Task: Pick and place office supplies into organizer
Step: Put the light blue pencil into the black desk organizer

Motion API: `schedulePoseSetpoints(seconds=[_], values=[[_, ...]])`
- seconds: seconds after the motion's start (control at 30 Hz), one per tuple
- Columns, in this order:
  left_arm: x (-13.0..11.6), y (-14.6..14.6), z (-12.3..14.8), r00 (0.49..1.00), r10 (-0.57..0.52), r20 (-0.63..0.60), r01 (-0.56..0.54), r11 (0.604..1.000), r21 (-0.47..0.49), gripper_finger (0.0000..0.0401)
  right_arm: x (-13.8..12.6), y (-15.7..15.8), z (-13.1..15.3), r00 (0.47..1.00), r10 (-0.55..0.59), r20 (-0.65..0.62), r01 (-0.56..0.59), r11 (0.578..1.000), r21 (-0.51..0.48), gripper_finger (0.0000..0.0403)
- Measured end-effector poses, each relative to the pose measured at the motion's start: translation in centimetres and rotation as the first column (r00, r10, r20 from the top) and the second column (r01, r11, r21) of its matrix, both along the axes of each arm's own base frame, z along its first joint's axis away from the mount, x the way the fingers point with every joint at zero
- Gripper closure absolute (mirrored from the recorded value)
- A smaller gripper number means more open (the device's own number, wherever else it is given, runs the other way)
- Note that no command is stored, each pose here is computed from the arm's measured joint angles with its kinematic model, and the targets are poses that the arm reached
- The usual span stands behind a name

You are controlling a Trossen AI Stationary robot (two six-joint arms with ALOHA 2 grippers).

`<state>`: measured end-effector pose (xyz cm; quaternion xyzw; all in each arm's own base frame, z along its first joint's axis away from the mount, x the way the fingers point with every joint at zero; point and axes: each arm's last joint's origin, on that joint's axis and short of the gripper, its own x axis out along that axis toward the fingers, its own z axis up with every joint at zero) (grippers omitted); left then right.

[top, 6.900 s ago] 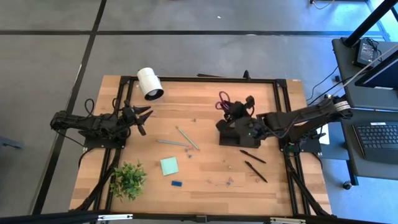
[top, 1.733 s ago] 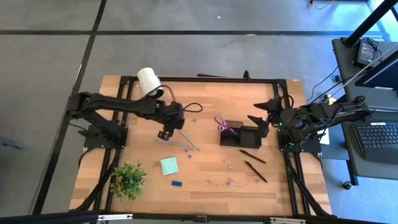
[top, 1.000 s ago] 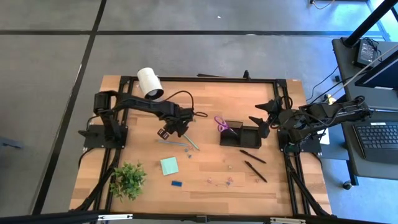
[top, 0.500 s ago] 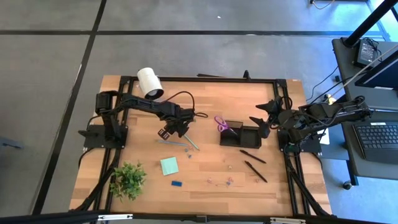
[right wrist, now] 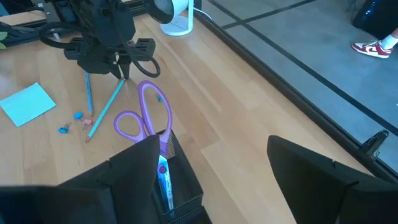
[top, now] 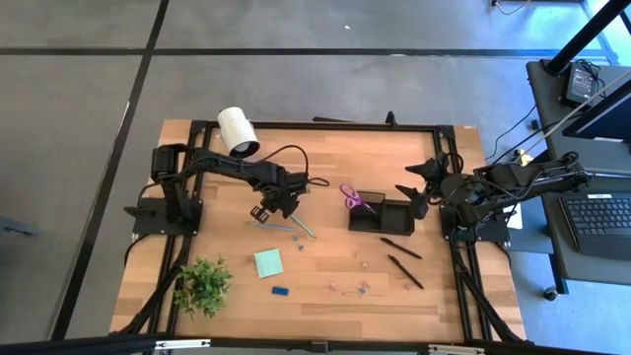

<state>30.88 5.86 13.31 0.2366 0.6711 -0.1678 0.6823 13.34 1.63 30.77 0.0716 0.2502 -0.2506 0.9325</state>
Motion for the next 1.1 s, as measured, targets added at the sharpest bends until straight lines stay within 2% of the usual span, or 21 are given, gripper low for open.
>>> schedulePoseSetpoints(seconds=[0.7, 0.9, 1.1], values=[[0.07, -0.14, -0.01, 1.0, -0.004, 0.009, 0.004, 1.0, -0.024, 0.0378, -0.07, -0.02, -0.08, 1.0, 0.0, -0.012, 0.0, 1.0, -0.004, 0.0102], [0.08, -0.16, -0.01, 1.0, -0.003, 0.01, 0.003, 1.0, -0.025, 0.0381, -0.07, -0.02, -0.08, 1.0, -0.002, -0.011, 0.001, 1.0, -0.003, 0.0102], [-0.05, -0.33, 0.89, 0.998, 0.054, 0.044, -0.054, 0.998, 0.01, 0.0383, -0.05, -0.02, -0.05, 1.0, -0.003, -0.006, 0.003, 1.0, -0.002, 0.0102]])
